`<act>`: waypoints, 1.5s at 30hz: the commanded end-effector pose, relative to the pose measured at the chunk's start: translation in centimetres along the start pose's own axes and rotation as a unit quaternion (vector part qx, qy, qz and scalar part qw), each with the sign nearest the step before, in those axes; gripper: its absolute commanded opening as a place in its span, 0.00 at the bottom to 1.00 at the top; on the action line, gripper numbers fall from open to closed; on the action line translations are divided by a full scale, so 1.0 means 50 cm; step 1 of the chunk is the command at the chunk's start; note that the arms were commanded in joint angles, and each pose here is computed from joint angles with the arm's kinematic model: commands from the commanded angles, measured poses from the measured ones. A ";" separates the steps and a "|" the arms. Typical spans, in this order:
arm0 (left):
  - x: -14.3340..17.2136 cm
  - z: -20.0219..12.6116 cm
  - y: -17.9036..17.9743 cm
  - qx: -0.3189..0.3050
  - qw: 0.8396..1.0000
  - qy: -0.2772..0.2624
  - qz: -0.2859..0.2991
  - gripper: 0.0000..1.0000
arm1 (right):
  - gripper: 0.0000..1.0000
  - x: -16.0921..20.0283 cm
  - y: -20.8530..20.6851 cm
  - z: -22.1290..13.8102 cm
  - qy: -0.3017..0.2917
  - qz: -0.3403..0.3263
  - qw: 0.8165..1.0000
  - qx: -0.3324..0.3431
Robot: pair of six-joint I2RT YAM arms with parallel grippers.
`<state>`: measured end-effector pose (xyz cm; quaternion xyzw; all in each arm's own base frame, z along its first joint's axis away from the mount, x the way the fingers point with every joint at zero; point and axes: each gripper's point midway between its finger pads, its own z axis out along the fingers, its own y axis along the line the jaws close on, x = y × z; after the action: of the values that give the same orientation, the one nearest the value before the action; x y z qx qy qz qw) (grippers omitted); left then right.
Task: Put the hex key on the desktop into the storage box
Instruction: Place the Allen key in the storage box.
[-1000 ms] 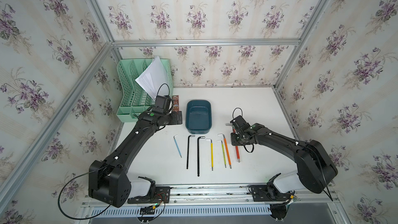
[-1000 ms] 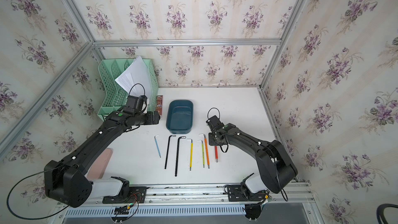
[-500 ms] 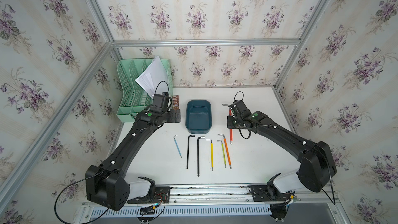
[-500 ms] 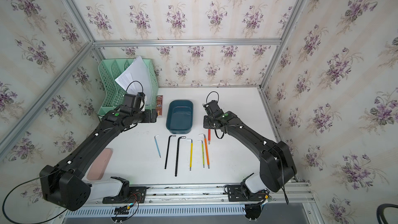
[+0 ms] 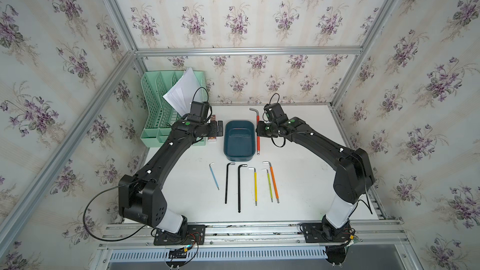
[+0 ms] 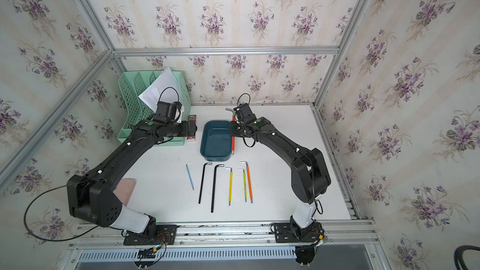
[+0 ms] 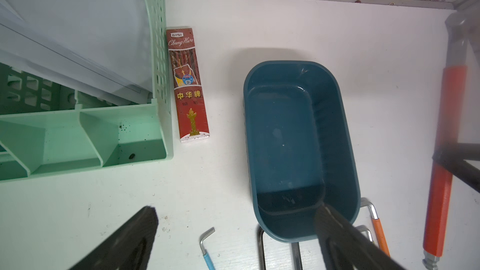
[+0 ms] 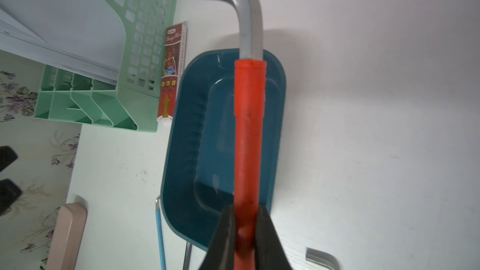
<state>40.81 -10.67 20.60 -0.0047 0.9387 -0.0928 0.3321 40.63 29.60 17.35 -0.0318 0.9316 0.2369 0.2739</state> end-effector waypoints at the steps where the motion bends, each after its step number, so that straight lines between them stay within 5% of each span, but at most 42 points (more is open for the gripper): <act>1: -0.015 0.021 0.016 -0.009 1.000 -0.008 -0.014 0.99 | 0.00 -0.019 0.040 0.029 0.000 -0.001 0.999 -0.044; 13: 0.012 0.061 0.071 -0.052 0.998 -0.009 -0.028 0.99 | 0.00 -0.015 0.048 0.151 0.036 -0.003 0.999 -0.037; 28: 0.018 0.054 0.072 -0.054 0.997 -0.006 -0.046 0.99 | 0.00 0.048 0.029 0.204 0.067 -0.034 0.997 0.021; 45: 0.020 0.057 -0.022 0.077 0.992 0.018 -0.097 0.99 | 0.00 0.085 0.026 0.221 0.093 -0.060 0.993 0.031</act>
<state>41.87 -11.14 17.63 -0.0669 0.9338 -0.1607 0.3127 42.07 36.05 7.28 -0.0947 0.9577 0.1888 0.1954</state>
